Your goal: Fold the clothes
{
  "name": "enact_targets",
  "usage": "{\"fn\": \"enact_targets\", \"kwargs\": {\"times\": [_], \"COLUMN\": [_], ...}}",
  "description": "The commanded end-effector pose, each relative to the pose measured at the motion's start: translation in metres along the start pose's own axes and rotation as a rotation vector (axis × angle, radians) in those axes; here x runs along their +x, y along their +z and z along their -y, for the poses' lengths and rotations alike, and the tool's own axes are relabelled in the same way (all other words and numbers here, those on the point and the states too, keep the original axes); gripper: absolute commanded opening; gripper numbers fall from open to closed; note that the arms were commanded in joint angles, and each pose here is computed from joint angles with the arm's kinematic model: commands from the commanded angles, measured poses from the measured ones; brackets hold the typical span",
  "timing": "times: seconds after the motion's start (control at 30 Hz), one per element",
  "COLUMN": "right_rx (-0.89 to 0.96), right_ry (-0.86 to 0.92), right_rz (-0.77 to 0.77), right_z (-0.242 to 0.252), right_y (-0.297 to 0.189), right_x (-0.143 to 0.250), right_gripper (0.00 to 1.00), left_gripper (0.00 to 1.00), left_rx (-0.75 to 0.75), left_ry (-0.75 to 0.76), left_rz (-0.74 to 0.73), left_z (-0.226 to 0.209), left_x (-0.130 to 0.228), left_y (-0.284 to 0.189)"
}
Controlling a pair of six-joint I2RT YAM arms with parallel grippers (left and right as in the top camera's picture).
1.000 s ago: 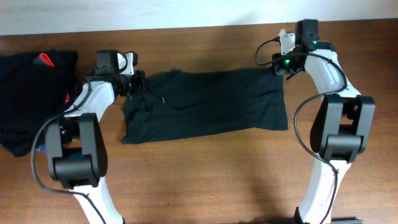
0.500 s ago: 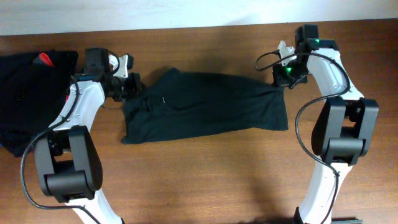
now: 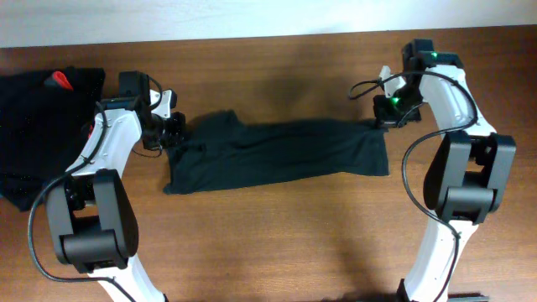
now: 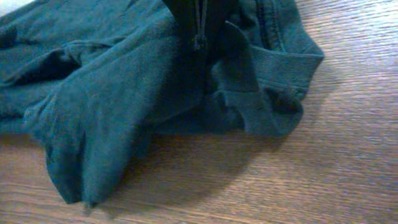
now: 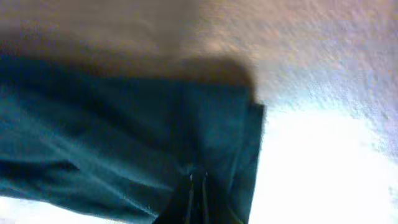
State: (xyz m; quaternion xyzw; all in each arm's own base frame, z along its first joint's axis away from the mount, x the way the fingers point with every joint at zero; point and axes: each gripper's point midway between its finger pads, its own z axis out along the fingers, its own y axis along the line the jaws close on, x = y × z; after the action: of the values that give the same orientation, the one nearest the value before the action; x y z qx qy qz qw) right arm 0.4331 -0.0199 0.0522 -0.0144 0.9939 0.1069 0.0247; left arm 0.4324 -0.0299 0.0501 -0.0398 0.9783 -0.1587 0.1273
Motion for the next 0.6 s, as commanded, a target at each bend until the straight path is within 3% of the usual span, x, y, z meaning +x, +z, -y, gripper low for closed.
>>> {"fn": "enact_targets", "kwargs": {"times": [0.0,0.27,0.43,0.57], "right_rx": [0.036,0.034,0.034,0.034], "right_ry": [0.05,0.078,0.077,0.078], "right_rz": [0.033,0.025,0.024,0.023], "right_z": [0.017,0.027,0.027,0.027], "right_y": [-0.022,-0.024,-0.024,-0.023], "right_x": [0.003,0.007,0.007,0.007], "right_gripper": [0.05,0.2,0.22,0.22], "left_gripper": [0.0,0.0,0.0,0.0], "left_rx": [-0.03,-0.035,-0.027,0.066], "left_ry": [0.021,-0.016,-0.042,-0.067], "left_rz": [0.024,0.025,0.003,-0.063], "left_z": [-0.004,-0.015,-0.02,-0.004], "left_x": [-0.004,-0.004,0.002,0.017], "left_y": [-0.01,-0.013,-0.015,-0.016]}}
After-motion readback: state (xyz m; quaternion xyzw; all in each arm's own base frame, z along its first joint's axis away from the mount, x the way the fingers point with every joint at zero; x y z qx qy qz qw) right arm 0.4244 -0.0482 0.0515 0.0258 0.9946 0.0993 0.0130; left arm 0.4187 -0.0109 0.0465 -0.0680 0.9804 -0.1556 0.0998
